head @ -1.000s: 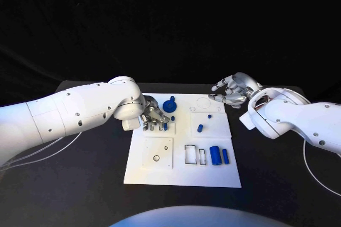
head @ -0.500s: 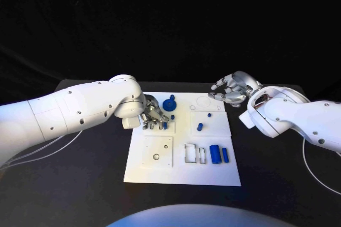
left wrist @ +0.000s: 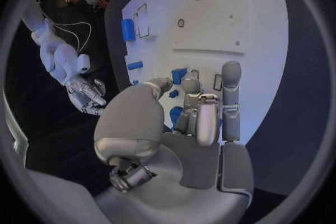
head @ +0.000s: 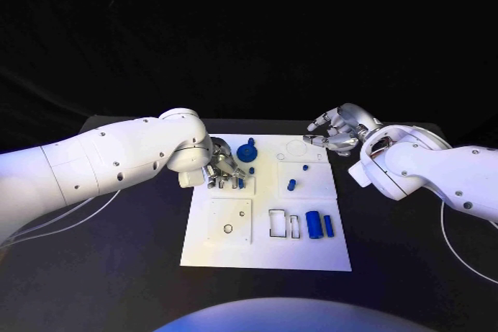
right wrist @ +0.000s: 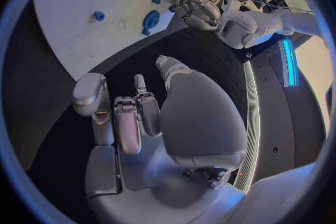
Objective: Assemble the parts on the task board
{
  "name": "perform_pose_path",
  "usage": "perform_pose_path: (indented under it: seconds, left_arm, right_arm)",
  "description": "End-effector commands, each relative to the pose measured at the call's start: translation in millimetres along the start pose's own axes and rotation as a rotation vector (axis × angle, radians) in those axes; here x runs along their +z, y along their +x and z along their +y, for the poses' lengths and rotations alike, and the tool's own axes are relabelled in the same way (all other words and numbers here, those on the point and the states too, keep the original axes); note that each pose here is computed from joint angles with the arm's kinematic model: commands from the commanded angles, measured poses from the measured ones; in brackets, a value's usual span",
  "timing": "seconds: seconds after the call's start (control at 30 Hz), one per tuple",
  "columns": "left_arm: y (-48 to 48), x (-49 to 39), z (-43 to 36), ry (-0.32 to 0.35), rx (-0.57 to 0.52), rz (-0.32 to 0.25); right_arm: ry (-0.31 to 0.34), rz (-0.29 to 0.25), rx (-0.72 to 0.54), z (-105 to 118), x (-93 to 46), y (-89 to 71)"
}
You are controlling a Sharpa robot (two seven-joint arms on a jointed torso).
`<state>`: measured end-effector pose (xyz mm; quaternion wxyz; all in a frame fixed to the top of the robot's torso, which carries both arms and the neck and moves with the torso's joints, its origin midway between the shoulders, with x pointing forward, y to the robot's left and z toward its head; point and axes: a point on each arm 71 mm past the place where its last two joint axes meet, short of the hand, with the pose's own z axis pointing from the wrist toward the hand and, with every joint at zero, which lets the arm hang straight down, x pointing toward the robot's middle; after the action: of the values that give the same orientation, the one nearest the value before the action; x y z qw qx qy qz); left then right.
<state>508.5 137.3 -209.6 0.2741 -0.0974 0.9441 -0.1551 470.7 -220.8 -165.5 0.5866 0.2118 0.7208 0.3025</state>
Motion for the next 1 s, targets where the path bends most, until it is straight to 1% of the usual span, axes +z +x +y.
perform_pose_path:
  seconds: [0.03,0.37,0.67,1.0]
  left_arm:
    - [0.5,0.2,-2.1,0.006,0.006,0.001]
    - [1.0,0.7,-3.6,0.009,0.010,0.004]
    - [0.1,0.6,-2.5,0.011,0.001,-0.003]
    - [3.3,-2.8,3.3,0.016,-0.008,0.027]
  right_arm:
    - [0.003,0.018,-0.009,-0.3,0.0,2.0]
    - [0.009,0.019,-0.010,-1.0,0.2,2.3]
    - [0.012,0.020,-0.010,-1.3,0.3,2.6]
    - [0.012,0.019,-0.010,-1.7,0.3,2.2]
